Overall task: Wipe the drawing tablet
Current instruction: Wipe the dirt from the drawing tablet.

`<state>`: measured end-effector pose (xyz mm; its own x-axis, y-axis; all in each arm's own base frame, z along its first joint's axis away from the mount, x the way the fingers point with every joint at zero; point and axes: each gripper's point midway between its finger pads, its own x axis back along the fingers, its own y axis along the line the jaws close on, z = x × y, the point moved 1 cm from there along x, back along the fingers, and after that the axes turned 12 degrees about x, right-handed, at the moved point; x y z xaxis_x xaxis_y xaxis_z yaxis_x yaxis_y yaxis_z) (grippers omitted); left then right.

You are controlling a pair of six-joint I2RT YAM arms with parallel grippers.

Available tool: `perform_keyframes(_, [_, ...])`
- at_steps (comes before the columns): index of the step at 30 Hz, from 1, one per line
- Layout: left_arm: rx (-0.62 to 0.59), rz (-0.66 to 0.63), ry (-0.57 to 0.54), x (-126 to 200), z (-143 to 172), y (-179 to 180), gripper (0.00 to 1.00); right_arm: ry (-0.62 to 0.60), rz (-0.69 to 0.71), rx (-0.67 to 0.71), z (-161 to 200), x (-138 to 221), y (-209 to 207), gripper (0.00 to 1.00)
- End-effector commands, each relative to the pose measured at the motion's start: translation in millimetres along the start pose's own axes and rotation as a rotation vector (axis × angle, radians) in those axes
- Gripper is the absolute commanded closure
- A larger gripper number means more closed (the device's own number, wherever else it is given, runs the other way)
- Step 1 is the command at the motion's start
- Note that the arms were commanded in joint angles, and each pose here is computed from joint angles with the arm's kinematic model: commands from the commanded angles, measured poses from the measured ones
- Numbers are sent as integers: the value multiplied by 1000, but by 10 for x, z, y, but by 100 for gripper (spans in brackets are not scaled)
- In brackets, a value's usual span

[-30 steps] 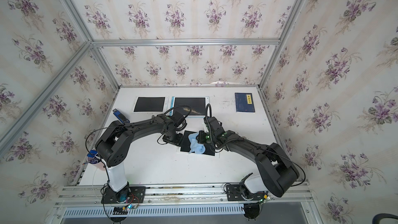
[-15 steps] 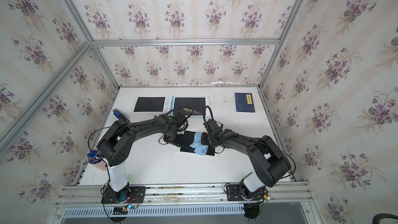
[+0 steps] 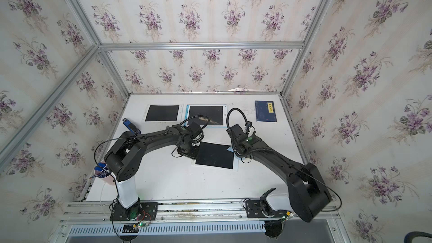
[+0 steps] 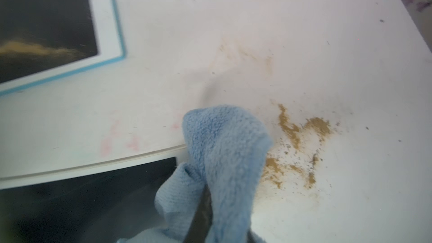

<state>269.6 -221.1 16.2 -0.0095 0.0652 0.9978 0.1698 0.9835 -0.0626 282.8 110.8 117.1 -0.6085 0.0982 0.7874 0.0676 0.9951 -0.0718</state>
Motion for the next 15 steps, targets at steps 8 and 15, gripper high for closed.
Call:
perform_keyframes(8, [-6,-102,33,-113,94,199,37,63,-867,87,43,406,1567,100])
perform_keyframes(15, [-1,-104,35,-114,96,202,37,302,-747,121,599,-196,1613,100])
